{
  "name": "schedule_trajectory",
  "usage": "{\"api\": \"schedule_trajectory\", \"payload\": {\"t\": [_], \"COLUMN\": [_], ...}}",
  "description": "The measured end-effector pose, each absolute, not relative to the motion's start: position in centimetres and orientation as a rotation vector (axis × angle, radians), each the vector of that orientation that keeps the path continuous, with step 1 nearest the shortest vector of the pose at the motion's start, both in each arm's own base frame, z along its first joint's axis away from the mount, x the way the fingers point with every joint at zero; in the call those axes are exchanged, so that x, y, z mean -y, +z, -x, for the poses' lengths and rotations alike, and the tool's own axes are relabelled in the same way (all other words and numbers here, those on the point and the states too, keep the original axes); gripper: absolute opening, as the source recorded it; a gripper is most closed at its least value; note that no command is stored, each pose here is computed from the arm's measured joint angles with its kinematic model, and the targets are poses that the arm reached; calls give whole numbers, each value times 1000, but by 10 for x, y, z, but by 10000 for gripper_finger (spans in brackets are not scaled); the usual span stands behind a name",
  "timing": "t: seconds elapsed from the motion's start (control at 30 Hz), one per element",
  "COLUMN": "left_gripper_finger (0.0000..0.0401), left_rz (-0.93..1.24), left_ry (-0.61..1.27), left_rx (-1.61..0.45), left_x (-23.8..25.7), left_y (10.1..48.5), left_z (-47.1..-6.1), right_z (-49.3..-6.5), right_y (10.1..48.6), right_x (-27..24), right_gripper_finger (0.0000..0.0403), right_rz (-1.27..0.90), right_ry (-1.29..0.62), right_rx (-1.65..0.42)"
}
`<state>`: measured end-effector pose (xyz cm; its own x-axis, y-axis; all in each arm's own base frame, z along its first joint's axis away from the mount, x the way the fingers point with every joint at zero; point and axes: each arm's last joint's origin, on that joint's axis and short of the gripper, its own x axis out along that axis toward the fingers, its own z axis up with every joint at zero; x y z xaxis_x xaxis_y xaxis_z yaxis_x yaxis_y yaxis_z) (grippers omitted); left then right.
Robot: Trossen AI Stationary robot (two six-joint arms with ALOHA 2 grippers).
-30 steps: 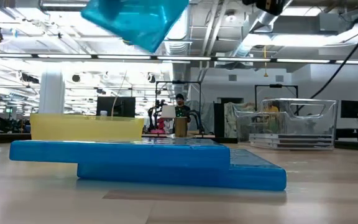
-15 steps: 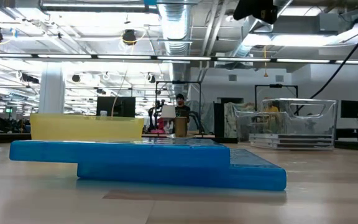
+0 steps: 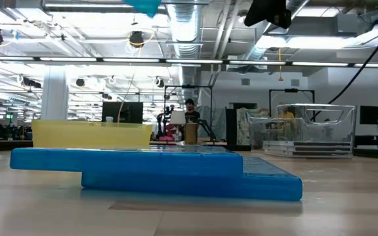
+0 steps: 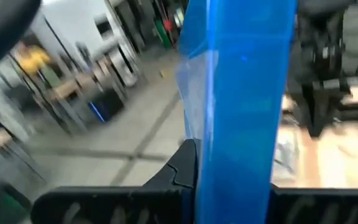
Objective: Pick & place jewel cases by type
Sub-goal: Put the blue CD case into the yellow bin
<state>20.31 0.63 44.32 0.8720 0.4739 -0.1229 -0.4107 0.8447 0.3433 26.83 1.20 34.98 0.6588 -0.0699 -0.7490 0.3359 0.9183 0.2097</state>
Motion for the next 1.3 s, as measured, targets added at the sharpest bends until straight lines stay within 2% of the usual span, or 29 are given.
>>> {"api": "schedule_trajectory", "payload": {"t": [0.13,0.23,0.6,0.83,1.03,1.3], "left_gripper_finger": [0,0,0,0,0,0], "left_rz": [-203,-119,395,628,647,532], "left_ry": [464,444,310,156,15,-122], "left_rx": [-243,-171,245,465,583,647], "left_x": [-13,-16,-16,-14,-12,-13], "left_y": [416,398,332,315,318,326], "left_z": [-209,-215,-214,-205,-197,-192], "right_z": [-268,-268,-267,-267,-267,-266], "right_y": [350,349,349,349,349,349], "right_x": [-15,-15,-17,-19,-21,-22], "right_gripper_finger": [0,0,0,0,0,0], "right_rz": [-377,-433,-762,-982,-1124,-1246], "right_ry": [-239,-256,-303,-344,-352,-379], "right_rx": [-823,-827,-841,-851,-873,-884]}}
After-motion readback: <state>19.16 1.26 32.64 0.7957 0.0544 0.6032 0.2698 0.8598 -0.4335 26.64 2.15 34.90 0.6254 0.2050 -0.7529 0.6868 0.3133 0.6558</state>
